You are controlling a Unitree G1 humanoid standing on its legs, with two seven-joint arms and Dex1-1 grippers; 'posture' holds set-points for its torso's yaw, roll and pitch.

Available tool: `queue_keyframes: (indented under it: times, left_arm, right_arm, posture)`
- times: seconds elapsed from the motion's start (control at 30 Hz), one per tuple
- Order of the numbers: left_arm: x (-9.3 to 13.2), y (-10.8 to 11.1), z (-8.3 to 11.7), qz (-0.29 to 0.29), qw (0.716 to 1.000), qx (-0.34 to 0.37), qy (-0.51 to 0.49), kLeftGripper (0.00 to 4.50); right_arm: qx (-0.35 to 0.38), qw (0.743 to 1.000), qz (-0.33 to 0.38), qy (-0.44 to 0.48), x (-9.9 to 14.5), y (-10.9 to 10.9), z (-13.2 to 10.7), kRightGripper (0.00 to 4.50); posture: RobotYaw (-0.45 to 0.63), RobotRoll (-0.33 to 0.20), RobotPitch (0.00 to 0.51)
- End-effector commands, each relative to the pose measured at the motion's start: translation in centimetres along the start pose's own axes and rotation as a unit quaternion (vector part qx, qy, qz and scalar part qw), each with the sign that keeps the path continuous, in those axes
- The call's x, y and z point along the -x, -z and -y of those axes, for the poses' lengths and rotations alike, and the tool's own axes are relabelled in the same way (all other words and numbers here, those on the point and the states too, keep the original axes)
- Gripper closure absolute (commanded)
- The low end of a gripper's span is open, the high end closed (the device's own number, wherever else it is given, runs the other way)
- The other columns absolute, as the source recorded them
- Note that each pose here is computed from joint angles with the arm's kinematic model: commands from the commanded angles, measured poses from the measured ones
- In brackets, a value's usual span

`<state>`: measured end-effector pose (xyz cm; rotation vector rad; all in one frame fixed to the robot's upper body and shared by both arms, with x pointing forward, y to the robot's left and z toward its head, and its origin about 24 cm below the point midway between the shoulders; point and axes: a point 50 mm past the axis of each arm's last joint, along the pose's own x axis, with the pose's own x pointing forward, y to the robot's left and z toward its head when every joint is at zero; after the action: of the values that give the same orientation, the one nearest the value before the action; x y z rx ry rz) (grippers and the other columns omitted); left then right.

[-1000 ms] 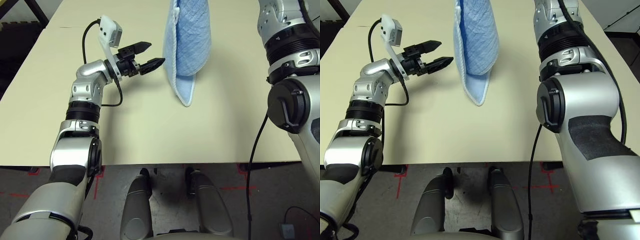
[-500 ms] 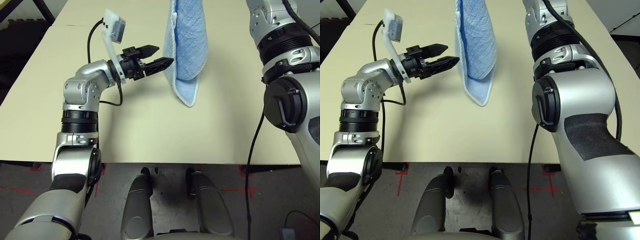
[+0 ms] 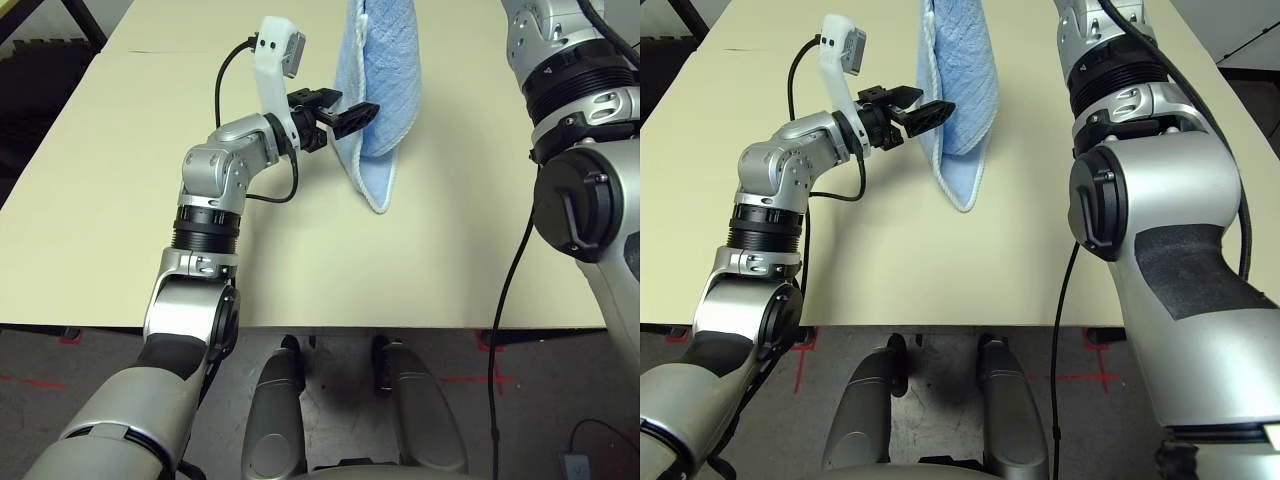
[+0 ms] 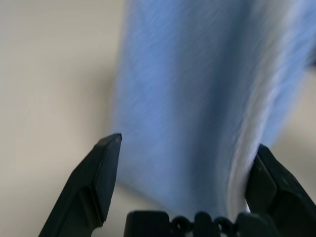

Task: Fold the towel and set it aside.

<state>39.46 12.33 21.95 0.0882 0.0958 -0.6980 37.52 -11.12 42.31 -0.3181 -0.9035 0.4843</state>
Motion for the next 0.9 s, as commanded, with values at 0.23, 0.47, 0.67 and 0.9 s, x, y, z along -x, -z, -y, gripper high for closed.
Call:
queue_keyframes:
  times: [0.23, 0.47, 0.67, 0.9]
  left_arm:
    - [2.4, 0.9, -6.0, -0.045, 0.992, -0.059, -0.098, 0.00]
    - [3.1, 1.2, -6.2, -0.066, 0.995, -0.070, -0.039, 0.00]
    - [4.4, 1.9, -6.3, -0.131, 0.989, -0.054, 0.035, 0.00]
    - [4.4, 3.1, -6.4, -0.145, 0.988, -0.046, 0.025, 0.00]
  right_arm:
    - [0.011, 1.000, 0.010, 0.013, 0.1, -0.9, 1.2, 4.47]
    - [0.016, 1.000, 0.009, 0.017, 0.2, -1.1, 1.7, 4.47]
    - [0.021, 0.999, 0.003, 0.033, 0.5, -1.1, 2.3, 4.47]
    - [0.028, 0.999, 0.004, 0.041, 0.5, -1.5, 2.9, 4.47]
  posture:
    - [-0.05, 0.000, 0.247]
    - [-0.05, 0.000, 0.241]
    - [-0.04, 0.000, 0.242]
    - [-0.03, 0.000, 0.238]
